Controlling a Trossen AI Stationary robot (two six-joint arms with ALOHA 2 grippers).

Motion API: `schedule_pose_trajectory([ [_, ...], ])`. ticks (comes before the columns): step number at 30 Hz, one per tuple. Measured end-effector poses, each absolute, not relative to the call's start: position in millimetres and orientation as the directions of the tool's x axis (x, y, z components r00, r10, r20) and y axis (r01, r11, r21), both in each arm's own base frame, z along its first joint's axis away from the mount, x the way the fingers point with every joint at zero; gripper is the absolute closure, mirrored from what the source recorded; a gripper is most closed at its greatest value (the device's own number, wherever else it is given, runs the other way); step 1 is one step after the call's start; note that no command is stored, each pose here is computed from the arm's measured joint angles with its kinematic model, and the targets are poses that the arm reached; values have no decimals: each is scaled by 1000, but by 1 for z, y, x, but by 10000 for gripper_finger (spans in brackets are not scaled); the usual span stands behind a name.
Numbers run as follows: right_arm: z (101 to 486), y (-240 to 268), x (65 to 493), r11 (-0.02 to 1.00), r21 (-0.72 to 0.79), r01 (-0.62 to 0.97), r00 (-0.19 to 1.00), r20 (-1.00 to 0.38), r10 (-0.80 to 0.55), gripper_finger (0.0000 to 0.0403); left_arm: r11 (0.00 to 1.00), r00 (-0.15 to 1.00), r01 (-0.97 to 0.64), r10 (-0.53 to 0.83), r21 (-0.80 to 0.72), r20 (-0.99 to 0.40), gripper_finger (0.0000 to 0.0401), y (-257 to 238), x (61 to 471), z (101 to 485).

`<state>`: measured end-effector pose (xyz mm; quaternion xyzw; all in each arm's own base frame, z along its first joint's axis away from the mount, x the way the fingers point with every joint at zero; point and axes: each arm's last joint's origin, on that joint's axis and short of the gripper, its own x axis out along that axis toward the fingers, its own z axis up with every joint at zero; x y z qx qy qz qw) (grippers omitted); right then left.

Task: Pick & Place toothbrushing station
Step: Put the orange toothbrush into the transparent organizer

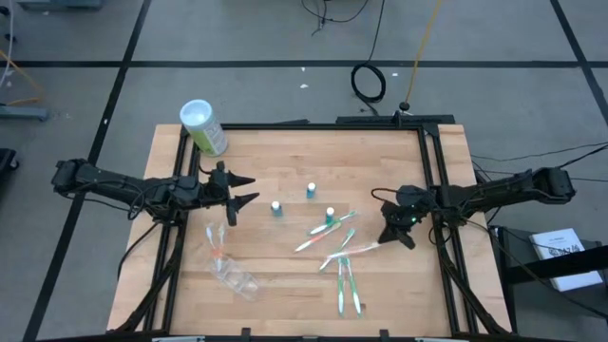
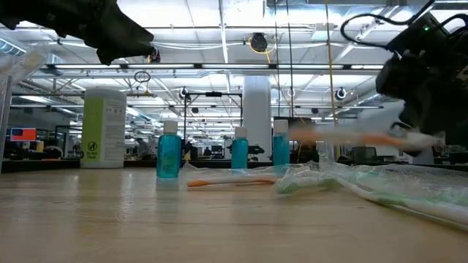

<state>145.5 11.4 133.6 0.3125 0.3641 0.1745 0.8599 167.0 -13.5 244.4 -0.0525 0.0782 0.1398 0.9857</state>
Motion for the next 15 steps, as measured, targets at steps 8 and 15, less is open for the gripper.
schedule_pose_trajectory([
  [8,122,6,137,791,572,217,655,-687,316,402,955,949,-284,267,-85,-168,183,-13,167,244],
  [15,126,3,143,841,508,188,723,-651,232,390,960,974,-185,150,-212,-172,183,-18,174,250],
])
